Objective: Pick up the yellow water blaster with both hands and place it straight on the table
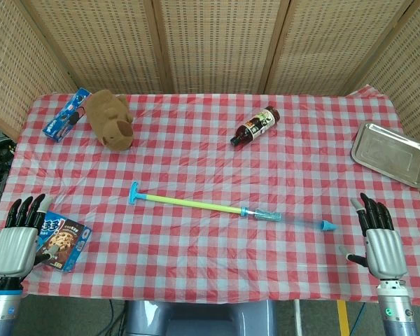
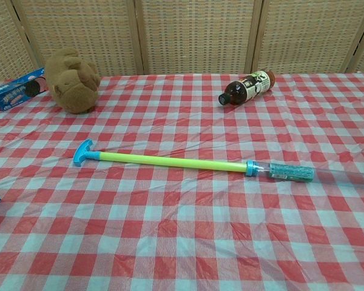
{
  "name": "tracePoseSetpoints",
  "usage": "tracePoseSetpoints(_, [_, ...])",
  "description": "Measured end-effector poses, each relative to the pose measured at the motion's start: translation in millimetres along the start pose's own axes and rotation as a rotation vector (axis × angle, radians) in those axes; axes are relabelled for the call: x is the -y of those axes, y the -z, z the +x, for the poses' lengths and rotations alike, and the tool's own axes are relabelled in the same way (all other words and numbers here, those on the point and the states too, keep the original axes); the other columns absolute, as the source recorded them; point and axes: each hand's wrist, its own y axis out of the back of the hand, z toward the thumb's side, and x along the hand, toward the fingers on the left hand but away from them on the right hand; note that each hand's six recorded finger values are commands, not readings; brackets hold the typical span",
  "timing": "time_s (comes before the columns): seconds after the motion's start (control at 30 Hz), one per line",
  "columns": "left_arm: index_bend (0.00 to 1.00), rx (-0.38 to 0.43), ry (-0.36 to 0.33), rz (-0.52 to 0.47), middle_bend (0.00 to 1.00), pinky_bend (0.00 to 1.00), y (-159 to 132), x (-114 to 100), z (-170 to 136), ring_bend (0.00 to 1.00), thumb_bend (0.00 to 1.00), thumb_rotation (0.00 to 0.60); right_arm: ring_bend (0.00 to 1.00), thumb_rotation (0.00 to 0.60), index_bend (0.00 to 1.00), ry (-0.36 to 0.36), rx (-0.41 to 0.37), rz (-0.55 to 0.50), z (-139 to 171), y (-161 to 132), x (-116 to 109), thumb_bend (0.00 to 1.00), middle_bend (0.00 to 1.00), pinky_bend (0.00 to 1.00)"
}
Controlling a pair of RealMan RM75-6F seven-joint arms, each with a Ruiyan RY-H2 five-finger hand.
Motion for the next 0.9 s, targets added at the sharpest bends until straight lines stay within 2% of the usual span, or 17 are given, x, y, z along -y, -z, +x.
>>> tracePoseSetpoints(0.63, [0.0, 0.0, 0.019, -0.013, 0.0, 0.0, 0.6, 3.4, 2.8, 0.0, 0.12, 0.6, 0.0, 0.6, 0.0, -0.013, 0.007, -0.005, -2.5, 0.8, 3.0, 0.03, 0.0, 0.0])
tracePoseSetpoints(0.87, [0.0, 0.003, 0.015, -0.051, 0.0, 0.0, -2.7, 2.6, 8.9, 0.0, 0.13, 0.6, 0.0, 0.6, 0.0, -0.022, 0.017, -0.015, -4.7, 4.3, 4.1, 0.03, 0.0, 0.0])
tracePoseSetpoints(0.9, [0.0, 0.002, 0.009, -0.058, 0.0, 0.02, -4.2, 1.3, 11.3, 0.01, 0.14, 0.6, 0.0, 0.6, 0.0, -0.022, 0.019, -0.017, -5.1, 4.8, 4.0, 0.03, 0.0, 0.0])
